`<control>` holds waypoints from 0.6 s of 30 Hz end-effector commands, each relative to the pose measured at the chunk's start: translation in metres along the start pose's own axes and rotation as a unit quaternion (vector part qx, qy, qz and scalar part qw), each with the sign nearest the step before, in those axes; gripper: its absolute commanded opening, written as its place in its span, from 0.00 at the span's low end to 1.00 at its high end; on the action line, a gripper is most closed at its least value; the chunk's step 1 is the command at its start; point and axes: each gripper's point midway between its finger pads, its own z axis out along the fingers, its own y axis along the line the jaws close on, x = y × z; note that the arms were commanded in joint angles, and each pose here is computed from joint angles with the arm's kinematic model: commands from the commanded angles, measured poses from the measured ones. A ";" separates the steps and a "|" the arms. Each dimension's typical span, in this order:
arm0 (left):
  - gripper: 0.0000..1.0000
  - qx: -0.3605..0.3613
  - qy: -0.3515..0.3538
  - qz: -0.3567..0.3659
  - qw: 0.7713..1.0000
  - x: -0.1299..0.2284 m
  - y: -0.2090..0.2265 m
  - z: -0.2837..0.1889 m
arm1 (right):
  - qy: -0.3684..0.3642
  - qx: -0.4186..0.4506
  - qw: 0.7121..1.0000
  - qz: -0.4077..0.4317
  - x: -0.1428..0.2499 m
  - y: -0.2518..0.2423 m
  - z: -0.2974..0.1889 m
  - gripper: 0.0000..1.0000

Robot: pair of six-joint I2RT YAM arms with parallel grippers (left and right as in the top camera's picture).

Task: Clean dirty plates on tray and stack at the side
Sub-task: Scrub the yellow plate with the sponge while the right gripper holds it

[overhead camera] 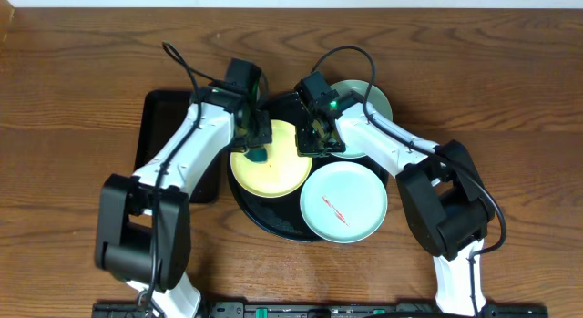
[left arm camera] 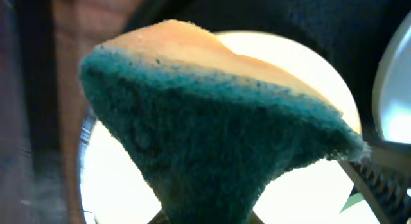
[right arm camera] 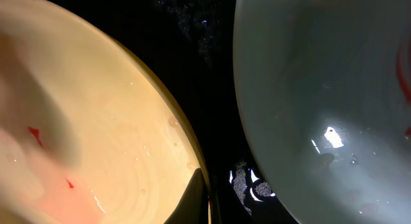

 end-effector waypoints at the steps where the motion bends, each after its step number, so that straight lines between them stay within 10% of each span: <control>1: 0.08 -0.016 0.038 -0.126 0.991 0.020 0.000 0.023 | 0.007 -0.001 1.000 -0.003 0.005 0.005 0.006 0.01; 9: 0.07 -0.085 0.008 -0.355 0.931 0.027 0.008 0.039 | 0.007 0.002 1.000 -0.003 0.005 0.004 0.006 0.01; 18: 0.07 -0.130 -0.141 -0.357 0.914 -0.018 0.028 0.039 | 0.006 0.003 1.000 -0.003 0.005 0.003 0.006 0.01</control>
